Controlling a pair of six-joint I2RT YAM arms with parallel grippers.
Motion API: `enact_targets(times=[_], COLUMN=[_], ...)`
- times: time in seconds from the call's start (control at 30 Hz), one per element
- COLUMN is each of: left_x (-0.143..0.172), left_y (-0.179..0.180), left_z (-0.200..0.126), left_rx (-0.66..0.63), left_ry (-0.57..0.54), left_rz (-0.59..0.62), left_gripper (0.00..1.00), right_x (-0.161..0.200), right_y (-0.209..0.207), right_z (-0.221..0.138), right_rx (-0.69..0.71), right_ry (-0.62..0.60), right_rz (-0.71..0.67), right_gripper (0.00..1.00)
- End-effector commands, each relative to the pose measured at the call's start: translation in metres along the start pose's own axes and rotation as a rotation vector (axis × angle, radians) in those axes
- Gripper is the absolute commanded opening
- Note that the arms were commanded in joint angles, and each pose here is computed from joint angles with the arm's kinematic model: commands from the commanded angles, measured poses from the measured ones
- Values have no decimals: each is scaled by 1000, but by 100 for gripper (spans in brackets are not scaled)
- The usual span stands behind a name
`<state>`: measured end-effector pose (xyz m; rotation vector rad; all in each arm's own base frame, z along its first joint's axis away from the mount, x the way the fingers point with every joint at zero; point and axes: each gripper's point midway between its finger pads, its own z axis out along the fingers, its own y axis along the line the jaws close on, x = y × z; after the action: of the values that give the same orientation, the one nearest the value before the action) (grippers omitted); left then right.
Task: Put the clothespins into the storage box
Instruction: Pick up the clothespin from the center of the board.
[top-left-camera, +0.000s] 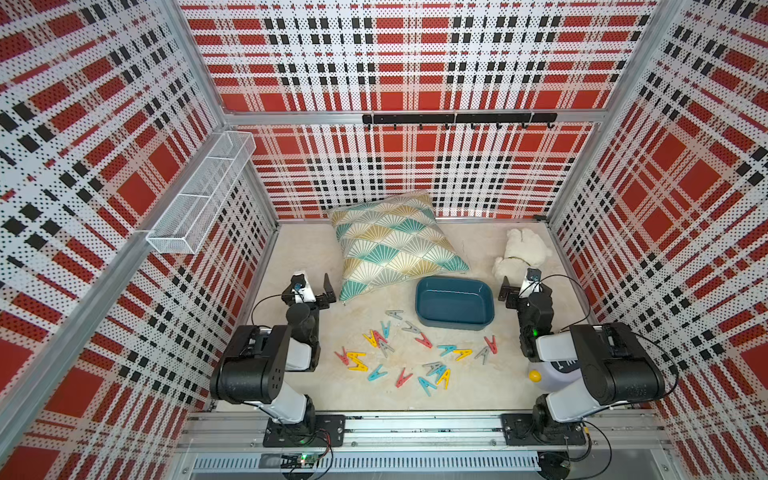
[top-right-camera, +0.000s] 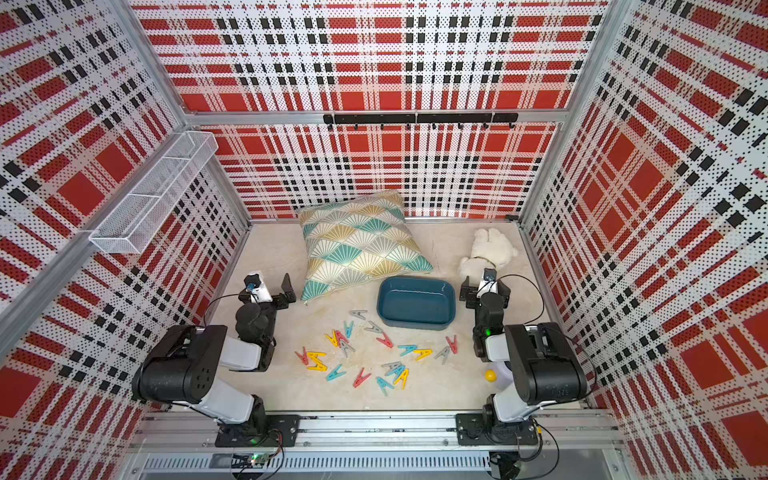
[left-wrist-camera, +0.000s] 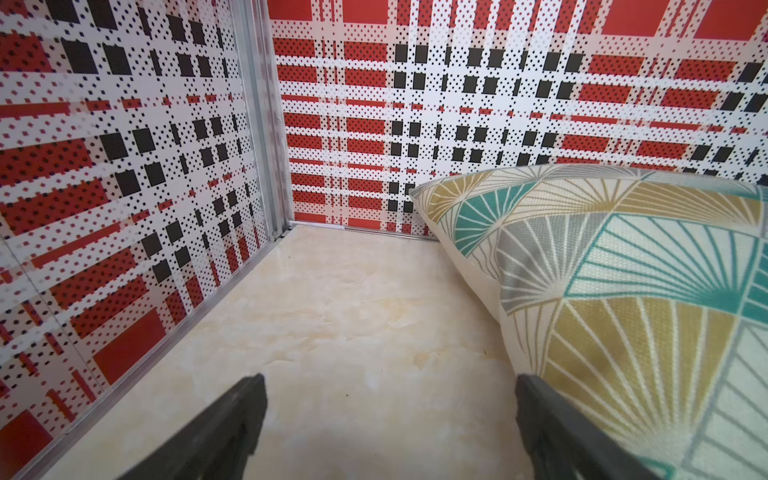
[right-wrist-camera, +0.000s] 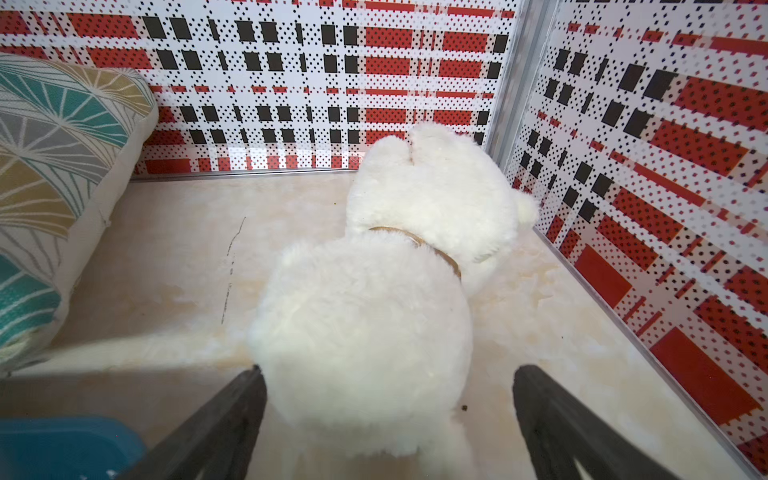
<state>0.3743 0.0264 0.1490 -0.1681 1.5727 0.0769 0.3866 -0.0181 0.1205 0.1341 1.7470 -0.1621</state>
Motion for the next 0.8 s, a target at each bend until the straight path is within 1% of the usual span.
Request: enact_targets(times=[0.0,0.7,0.77], left_x=[-5,-5,-6], left_y=[0,-1,0], left_z=[1,2,2], left_rx=[1,8,14], left_ry=[-19,-18,-20], left_rz=[-2,-6,-11], left_gripper=[99,99,99], right_x=[-6,-6,-11], right_y=[-3,-3,1], right_z=[1,1,3], right_rx=[11,10,-11], right_ry=[-21,-20,-28], right_rz=[15,15,6], right_gripper=[100,100,100])
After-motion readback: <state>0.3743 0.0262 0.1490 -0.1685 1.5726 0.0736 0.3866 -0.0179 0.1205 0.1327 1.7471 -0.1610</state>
